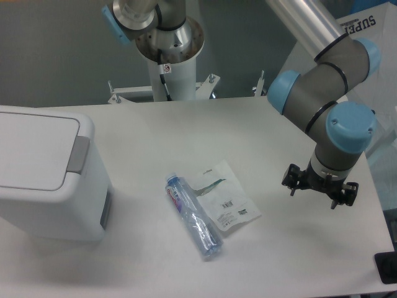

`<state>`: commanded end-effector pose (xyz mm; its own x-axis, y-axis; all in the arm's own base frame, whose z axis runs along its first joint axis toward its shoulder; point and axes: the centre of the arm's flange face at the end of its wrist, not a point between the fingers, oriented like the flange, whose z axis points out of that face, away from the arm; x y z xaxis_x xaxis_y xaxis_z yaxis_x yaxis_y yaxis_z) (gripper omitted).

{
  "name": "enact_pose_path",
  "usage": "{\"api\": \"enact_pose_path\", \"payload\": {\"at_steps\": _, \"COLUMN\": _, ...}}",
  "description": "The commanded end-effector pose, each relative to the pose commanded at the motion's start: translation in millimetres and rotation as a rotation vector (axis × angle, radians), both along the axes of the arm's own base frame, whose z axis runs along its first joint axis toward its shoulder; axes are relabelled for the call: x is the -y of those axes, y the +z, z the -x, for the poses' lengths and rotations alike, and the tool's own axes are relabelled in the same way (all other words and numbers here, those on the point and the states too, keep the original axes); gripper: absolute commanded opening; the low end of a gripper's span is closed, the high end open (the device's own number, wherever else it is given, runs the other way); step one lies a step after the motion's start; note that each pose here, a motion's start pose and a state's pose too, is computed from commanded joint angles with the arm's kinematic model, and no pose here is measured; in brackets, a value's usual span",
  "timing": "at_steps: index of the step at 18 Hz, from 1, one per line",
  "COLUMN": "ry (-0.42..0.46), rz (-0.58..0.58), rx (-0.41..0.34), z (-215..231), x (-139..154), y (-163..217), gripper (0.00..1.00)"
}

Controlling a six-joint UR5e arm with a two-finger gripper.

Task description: Open the trash can

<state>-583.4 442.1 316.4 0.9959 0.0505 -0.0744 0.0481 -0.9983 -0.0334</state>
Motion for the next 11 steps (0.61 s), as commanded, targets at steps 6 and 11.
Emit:
{"api": "enact_pose_path", "payload": {"at_steps": 6, "ry": -0.014, "rz": -0.005, "rx": -0.010, "z": -6.1, "x": -4.3, "y": 8.1, "gripper": 1.00}}
{"api": "enact_pose_path", "payload": {"at_steps": 11, "ry": -0.059, "rz": -0.010, "rx": -0.007, "z": -9.8, "x": -7.2, "y": 7.6, "gripper": 1.00}}
